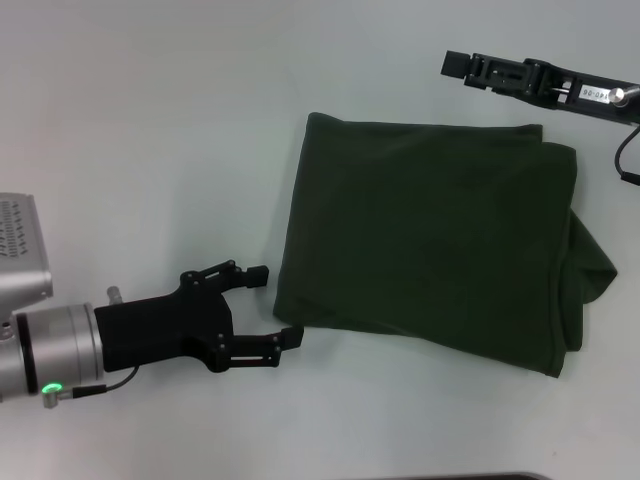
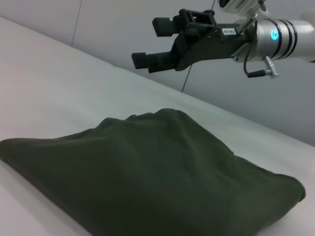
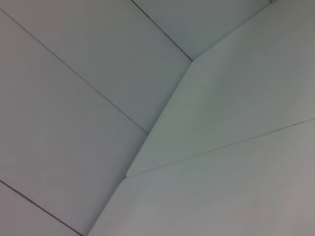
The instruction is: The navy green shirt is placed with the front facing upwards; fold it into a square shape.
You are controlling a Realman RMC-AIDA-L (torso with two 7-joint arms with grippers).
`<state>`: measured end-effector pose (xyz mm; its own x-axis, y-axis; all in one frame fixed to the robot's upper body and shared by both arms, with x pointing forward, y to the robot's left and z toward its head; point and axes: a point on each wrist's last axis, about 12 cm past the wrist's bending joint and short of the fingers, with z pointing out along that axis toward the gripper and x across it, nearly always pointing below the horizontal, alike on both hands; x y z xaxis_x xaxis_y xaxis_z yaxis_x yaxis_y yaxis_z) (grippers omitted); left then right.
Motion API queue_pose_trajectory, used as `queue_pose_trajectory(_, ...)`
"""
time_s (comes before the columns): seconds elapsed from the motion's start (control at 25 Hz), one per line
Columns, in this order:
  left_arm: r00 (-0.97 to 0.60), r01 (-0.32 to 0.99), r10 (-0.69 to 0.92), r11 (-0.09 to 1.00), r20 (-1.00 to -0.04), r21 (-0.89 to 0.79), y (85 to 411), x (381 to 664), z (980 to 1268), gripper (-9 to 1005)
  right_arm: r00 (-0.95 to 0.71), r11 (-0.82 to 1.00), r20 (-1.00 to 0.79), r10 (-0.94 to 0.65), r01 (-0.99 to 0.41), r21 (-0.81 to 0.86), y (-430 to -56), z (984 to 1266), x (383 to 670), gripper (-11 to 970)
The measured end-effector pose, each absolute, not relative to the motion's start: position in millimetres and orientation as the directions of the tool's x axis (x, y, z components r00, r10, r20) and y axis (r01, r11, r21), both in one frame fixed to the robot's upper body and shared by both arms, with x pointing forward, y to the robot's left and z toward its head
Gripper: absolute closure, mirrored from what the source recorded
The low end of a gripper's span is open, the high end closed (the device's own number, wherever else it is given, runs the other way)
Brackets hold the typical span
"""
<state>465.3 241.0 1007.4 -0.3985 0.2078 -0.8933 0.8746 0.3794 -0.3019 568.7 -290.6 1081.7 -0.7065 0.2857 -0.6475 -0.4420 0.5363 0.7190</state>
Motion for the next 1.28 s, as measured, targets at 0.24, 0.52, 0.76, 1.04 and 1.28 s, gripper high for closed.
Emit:
queue_pose_trajectory(0.24, -0.392, 0.88, 0.206, 0.367, -0.897, -0.301, 236, 468, 1007, 49, -0.709, 0.533, -0.645, 0.287, -0.441, 0.722, -290, 1081, 568, 134)
queue_pose_trajectory(0.52, -0.385, 0.885, 0.216, 0.361, -0.897, -0.293, 226, 472, 1005, 49, -0.709, 0.527, -0.645, 0.285, -0.446, 0.723, -288, 1083, 569, 133)
queue_pose_trajectory(0.76, -0.385, 0.885, 0.221, 0.363, -0.896, -0.291, 224, 476, 1005, 50, -0.709, 0.527, -0.645, 0.285, -0.446, 0.724, -288, 1083, 569, 133)
queue_pose_trajectory(1.04, -0.386, 0.882, 0.231, 0.376, -0.893, -0.284, 223, 478, 1004, 62, -0.709, 0.526, -0.645, 0.284, -0.448, 0.723, -287, 1083, 570, 133)
queue_pose_trajectory(1.28, -0.384, 0.882, 0.238, 0.381, -0.892, -0.278, 224, 481, 1005, 162, -0.708, 0.525, -0.646, 0.286, -0.448, 0.723, -288, 1084, 570, 134)
